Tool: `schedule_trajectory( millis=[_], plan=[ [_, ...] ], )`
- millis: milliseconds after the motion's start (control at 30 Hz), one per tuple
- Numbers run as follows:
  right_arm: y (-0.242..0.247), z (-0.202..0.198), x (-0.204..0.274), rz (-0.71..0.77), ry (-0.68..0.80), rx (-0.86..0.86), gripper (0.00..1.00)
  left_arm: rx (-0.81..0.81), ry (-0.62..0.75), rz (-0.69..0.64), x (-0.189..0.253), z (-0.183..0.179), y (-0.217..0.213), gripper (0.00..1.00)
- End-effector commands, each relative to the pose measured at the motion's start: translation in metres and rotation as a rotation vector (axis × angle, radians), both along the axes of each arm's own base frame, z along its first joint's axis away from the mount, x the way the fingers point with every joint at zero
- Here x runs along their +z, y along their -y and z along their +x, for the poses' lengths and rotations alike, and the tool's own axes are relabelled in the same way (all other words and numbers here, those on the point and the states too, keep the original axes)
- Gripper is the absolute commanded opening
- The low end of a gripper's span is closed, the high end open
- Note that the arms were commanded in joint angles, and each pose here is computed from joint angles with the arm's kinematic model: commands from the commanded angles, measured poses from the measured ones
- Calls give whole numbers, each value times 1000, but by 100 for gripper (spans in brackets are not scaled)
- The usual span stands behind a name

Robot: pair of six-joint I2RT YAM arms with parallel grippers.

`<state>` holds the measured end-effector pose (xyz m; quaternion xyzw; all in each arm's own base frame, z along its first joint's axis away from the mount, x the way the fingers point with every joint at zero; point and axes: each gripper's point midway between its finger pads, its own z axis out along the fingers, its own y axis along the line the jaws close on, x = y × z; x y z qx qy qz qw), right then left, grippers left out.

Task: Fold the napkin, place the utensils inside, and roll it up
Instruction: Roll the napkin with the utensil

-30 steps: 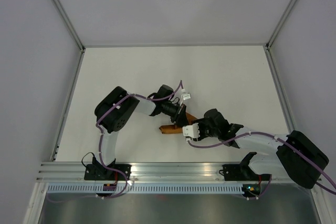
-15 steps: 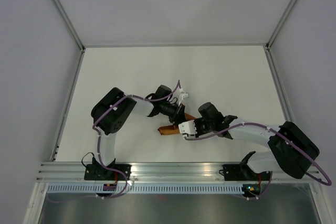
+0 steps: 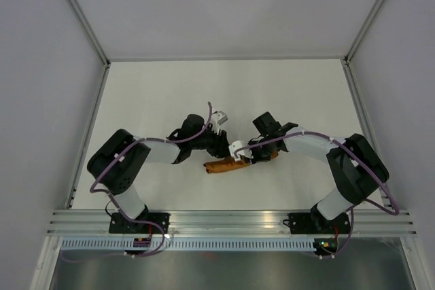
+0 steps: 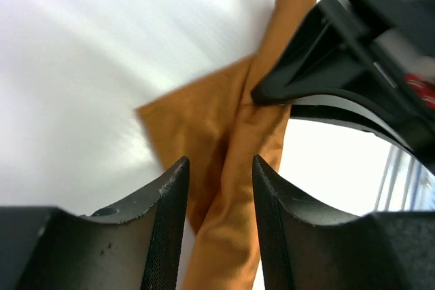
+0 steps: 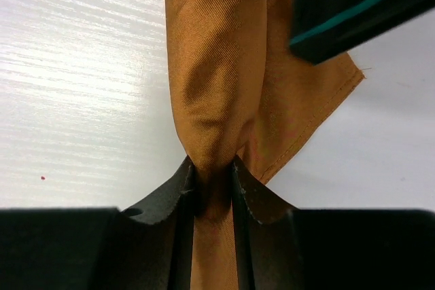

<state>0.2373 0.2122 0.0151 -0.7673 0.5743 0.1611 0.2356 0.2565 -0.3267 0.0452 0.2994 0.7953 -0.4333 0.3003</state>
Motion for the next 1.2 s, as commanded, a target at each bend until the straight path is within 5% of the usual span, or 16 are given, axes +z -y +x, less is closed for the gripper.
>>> schedule_trajectory(
  millis=[0,233,567,700,767,1167],
  plan=[
    [32,-45,-33,-140,-274,40,12,235,267,-114,60,42,-15,48],
    [31,-37,-28,-155,-478,48,12,511,586,-121,111,39,-84,50],
    [24,-18,-39,-193,-616,7,13,226,980,193,116,-10,-36,52],
    [22,-13,-40,-200,-623,-4,13,133,1035,292,92,-25,-14,54],
    [23,-14,-43,-211,-634,-8,13,64,1063,340,76,-32,1,71],
    [24,-11,-46,-228,-653,-35,14,-154,1110,431,17,-42,46,71]
  ],
)
